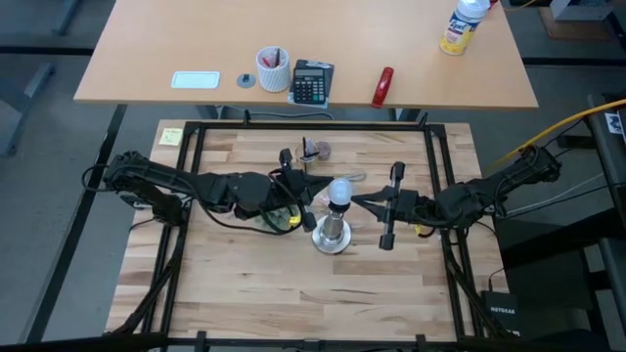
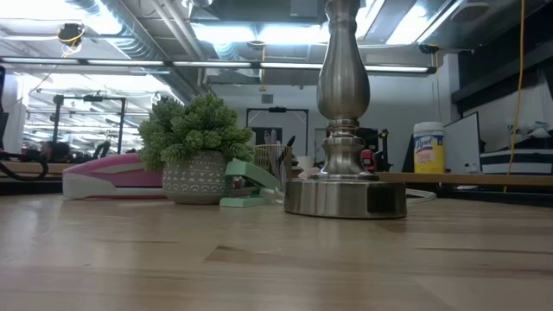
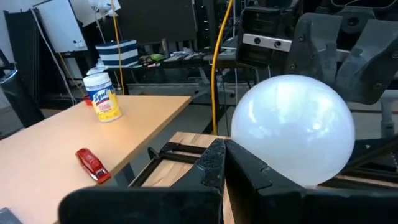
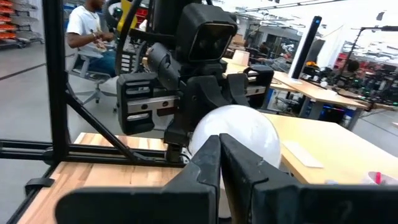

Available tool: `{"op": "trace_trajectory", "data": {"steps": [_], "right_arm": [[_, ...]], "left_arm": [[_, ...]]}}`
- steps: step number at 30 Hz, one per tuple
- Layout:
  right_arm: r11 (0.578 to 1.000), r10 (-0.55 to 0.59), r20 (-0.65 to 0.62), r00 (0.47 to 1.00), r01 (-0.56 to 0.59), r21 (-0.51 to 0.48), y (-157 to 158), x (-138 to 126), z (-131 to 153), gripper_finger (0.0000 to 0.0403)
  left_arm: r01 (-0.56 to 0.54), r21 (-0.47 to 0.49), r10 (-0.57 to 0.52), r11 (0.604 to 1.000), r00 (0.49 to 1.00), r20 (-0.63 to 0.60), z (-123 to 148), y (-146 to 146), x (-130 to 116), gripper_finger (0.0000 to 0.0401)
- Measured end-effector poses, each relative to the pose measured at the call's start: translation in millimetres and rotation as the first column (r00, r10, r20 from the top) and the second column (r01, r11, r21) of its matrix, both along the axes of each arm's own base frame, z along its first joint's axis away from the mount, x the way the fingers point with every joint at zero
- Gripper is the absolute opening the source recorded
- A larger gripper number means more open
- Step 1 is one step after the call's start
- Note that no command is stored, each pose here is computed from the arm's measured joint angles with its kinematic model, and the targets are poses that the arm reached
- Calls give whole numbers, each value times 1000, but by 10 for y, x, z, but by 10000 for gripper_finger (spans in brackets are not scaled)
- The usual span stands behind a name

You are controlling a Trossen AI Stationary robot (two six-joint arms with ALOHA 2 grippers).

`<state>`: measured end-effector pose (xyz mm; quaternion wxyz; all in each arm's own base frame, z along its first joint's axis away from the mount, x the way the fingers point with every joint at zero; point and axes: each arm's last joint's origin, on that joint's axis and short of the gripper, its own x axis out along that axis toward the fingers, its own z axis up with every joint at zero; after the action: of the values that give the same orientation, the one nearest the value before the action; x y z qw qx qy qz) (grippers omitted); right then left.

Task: Screw lightbulb
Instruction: Remove the lightbulb from the lamp

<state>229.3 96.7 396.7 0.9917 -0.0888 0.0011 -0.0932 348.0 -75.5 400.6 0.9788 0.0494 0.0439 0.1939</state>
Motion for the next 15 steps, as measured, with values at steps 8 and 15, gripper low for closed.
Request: {"op": "trace_trajectory", "data": {"steps": [8,15], "right_arm": [[999,-34,-6,999,34,-2,-5,-5,-5,17],[999,-48,-6,999,48,-2,-8,-6,-5,17]], "left_arm": [[16,7,-16,1000,1000,-7,0,-81,-25,1],[29,8,-29,1000,1000,-9,-2,-135,-41,1]]}}
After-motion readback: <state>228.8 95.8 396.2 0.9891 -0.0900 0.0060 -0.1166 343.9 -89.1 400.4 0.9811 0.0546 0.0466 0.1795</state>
